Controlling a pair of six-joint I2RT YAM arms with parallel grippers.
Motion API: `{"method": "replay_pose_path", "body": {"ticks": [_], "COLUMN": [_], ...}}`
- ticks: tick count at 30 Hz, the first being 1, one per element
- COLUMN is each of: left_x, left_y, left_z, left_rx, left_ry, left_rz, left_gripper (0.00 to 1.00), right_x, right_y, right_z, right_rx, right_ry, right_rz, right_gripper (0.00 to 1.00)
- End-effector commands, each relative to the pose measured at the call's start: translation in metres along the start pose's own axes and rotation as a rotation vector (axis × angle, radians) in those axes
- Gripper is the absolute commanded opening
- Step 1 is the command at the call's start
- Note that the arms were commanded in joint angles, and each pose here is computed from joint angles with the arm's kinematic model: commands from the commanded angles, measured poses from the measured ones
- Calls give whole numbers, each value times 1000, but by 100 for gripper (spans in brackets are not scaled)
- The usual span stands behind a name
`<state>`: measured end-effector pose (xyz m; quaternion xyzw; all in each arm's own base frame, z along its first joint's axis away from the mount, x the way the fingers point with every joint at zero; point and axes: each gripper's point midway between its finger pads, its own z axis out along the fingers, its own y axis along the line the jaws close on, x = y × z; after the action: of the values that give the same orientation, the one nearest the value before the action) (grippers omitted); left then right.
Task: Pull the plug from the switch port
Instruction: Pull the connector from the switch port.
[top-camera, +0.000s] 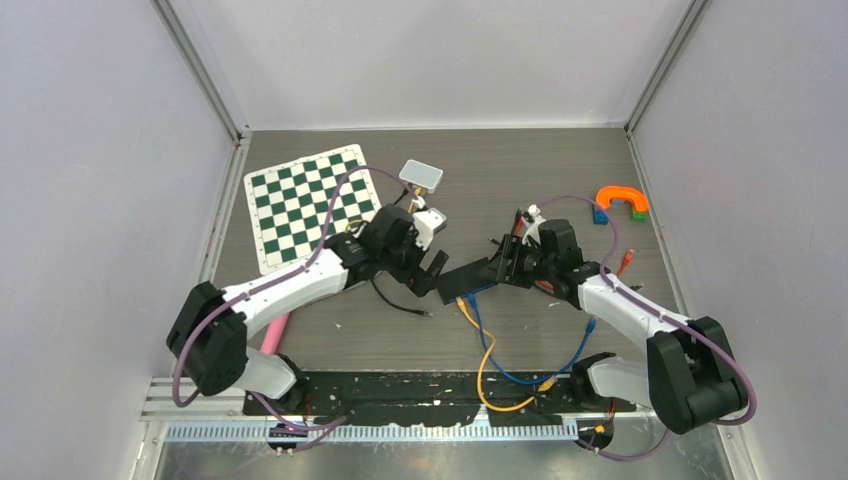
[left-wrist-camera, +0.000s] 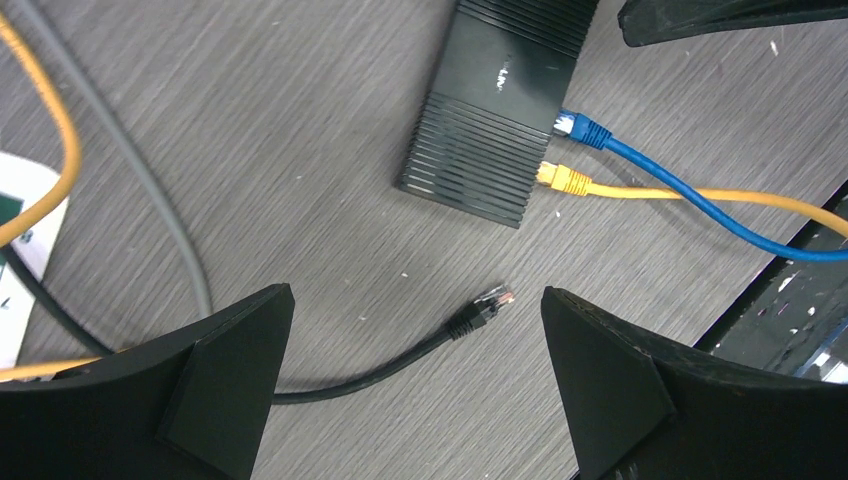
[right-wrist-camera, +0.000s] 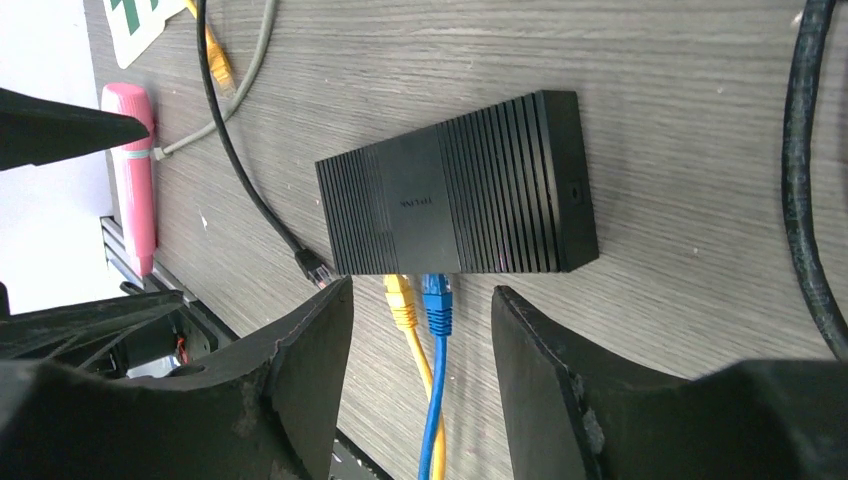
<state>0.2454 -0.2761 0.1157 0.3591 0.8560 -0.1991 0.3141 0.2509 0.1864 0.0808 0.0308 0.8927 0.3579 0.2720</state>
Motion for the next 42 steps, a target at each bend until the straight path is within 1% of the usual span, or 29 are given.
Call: {"method": "replay_pose_path", "body": {"ticks": [1, 5, 8, 18, 22, 26, 34, 40, 42], "left_x": [-10, -9, -9, 2, 6, 6, 12, 21, 22], "left_y": [-16, -27, -29, -24, -23, -24, -28, -28, -28], "left_z": [13, 29, 41, 67, 75, 80, 90, 94, 95], "left_rx": [42, 80, 94, 104, 112, 125, 156, 167, 167], "left_ry": [22, 59, 79, 152, 177, 189, 206, 226, 233], "left_rz": [127, 193, 210, 259, 273, 286, 287, 283, 282], "left_gripper": [99, 99, 99, 99, 99, 92, 84, 84, 81], "right_x": [3, 6, 11, 22, 26, 30, 32, 34, 33], "right_y": [2, -5, -9, -13, -14, -12, -9, -11, -9], "right_z": [-5, -8, -11, -7, -4, 0, 8, 13, 15], "right_rx": [-14, 9, 17, -2, -8, -31, -67, -70, -81], "right_ry": [-24, -62, -75, -67, -40, -16, 1, 19, 18], "right_rz": [-9, 27, 49, 81, 90, 109, 141, 146, 147], "right_gripper": [58, 56, 55, 54, 54, 53, 52, 52, 51]}}
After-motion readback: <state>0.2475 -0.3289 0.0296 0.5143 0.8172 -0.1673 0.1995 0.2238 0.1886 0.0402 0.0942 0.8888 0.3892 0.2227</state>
